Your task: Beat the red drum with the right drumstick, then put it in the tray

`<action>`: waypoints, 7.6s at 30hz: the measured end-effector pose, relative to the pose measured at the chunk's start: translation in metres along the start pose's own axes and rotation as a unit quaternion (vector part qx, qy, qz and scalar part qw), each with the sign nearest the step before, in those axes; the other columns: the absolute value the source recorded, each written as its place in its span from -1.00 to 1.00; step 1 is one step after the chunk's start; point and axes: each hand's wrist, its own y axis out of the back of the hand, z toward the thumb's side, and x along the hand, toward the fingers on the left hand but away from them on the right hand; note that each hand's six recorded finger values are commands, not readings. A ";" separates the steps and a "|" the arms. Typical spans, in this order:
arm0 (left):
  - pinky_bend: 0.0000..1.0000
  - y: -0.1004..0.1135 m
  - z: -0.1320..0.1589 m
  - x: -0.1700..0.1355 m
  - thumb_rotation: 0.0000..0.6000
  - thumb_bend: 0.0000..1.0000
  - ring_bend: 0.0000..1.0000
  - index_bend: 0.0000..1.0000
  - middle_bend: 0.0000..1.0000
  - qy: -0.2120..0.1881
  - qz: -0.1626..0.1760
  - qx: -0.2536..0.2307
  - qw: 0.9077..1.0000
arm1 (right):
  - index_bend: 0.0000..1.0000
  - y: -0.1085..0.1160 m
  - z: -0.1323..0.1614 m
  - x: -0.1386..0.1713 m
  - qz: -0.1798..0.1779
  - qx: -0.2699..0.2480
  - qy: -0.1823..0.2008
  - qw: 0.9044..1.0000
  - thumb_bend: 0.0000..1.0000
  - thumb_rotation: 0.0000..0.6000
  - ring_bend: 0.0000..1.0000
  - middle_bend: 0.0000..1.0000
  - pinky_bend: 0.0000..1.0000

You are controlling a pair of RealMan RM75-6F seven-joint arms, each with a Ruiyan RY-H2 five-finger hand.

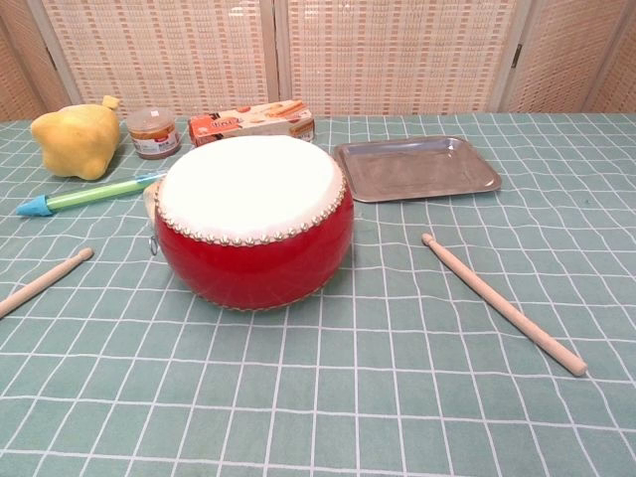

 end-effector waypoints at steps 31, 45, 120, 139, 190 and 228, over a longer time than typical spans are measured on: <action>-1.00 -0.006 -0.006 -0.007 1.00 -0.49 -1.00 -1.00 -1.00 0.010 -0.010 -0.011 1.000 | -0.76 -0.060 0.072 -0.030 0.081 -0.044 0.124 0.988 -0.68 1.00 -0.85 -0.75 -0.71; -1.00 -0.011 -0.010 -0.006 1.00 -0.49 -1.00 -1.00 -1.00 0.011 -0.017 -0.013 1.000 | -1.00 -0.128 0.108 -0.050 0.154 -0.012 0.147 0.977 -0.68 1.00 -1.00 -0.85 -0.80; -1.00 -0.019 -0.027 -0.012 1.00 -0.49 -1.00 -1.00 -1.00 0.019 -0.024 -0.023 0.999 | -0.17 -0.166 0.153 -0.182 0.157 0.000 0.062 0.986 -0.30 1.00 -1.00 -0.87 -0.80; -1.00 -0.021 -0.030 -0.013 1.00 -0.49 -1.00 -1.00 -1.00 0.022 -0.026 -0.025 0.999 | 0.08 -0.177 0.158 -0.183 0.163 -0.010 0.067 0.984 -0.18 1.00 -1.00 -0.83 -0.80; -1.00 -0.013 -0.028 -0.020 1.00 -0.49 -1.00 -1.00 -1.00 0.017 -0.028 -0.021 0.999 | 0.19 -0.138 0.117 -0.189 0.219 -0.708 0.051 0.669 0.05 1.00 -0.59 -0.44 -0.53; -1.00 -0.018 -0.030 -0.022 1.00 -0.49 -1.00 -1.00 -1.00 0.017 -0.037 -0.021 0.999 | 0.16 -0.162 0.138 -0.172 0.277 -0.699 0.086 0.654 -0.53 0.96 -0.42 -0.35 -0.27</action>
